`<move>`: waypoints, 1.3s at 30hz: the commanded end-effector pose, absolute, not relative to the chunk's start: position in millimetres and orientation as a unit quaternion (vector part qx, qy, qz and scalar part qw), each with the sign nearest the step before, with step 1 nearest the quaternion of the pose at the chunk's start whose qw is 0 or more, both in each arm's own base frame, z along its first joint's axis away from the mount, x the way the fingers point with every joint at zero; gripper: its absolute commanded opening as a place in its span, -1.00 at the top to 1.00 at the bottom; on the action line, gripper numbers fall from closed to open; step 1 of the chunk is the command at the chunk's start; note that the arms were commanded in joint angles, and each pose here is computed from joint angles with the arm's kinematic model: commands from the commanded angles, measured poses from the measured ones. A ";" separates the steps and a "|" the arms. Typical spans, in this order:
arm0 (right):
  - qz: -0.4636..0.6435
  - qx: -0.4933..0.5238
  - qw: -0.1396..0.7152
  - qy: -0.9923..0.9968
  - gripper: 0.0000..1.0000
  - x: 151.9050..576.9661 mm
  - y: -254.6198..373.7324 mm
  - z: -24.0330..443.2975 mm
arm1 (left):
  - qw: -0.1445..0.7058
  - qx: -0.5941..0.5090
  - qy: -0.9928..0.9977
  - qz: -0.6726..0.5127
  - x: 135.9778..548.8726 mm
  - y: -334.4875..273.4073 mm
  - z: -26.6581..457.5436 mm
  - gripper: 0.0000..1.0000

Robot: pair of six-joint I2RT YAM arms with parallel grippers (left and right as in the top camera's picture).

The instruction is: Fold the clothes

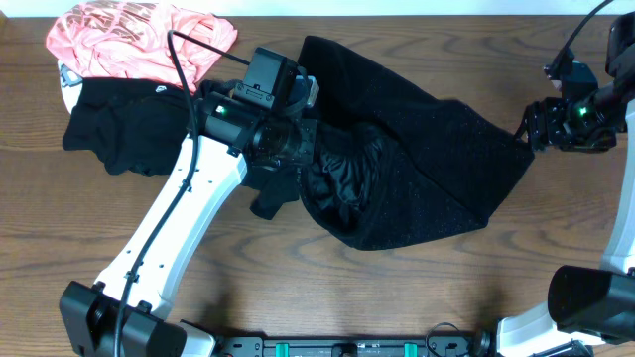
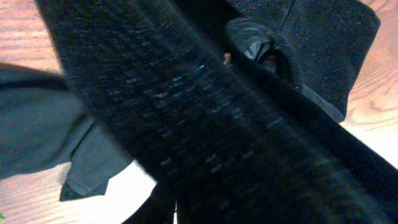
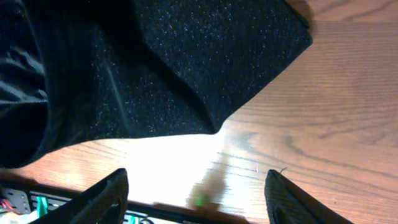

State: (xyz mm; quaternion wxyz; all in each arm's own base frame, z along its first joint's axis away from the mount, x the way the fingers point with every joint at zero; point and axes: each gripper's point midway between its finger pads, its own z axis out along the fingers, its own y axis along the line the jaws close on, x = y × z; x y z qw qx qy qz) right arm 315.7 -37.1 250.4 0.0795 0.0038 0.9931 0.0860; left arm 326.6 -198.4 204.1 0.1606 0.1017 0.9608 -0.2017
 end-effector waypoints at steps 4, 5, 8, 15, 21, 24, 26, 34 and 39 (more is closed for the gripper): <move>0.130 -0.009 0.093 0.987 -0.33 319.4 -20.2 256.4 | 0.176 0.124 0.956 -0.198 325.7 -196.9 215.6 -0.68; 0.132 -0.014 0.093 0.987 -0.33 319.3 -18.4 256.1 | 0.177 0.122 0.957 -0.195 326.4 -195.8 215.3 -0.92; 0.145 -0.031 0.091 0.985 -0.32 319.1 -10.5 254.7 | 0.182 0.122 0.959 -0.179 328.7 -190.6 213.9 -0.96; 0.183 -0.085 0.090 0.975 -0.25 320.5 13.9 246.2 | 0.188 0.092 0.963 -0.169 335.5 -167.6 216.9 -0.96; 0.186 -0.113 0.078 0.973 -0.25 323.2 29.4 225.8 | 0.144 0.046 0.979 -0.141 322.2 -126.6 208.5 -0.99; 0.186 -0.123 0.081 0.971 -0.25 327.9 35.0 217.6 | 0.121 0.020 0.990 -0.073 313.3 -93.6 199.6 -0.95; 0.185 -0.129 0.086 0.970 -0.25 331.5 37.6 214.6 | 0.114 0.011 0.993 -0.034 309.7 -77.8 197.1 -0.95; 0.184 -0.140 0.093 0.968 -0.28 335.0 44.1 214.5 | 0.075 0.103 0.988 -0.086 288.1 -99.2 195.7 -0.96; 0.185 -0.139 0.091 0.969 -0.29 334.5 45.7 214.4 | 0.017 0.146 0.976 -0.160 255.7 -119.8 199.1 -0.97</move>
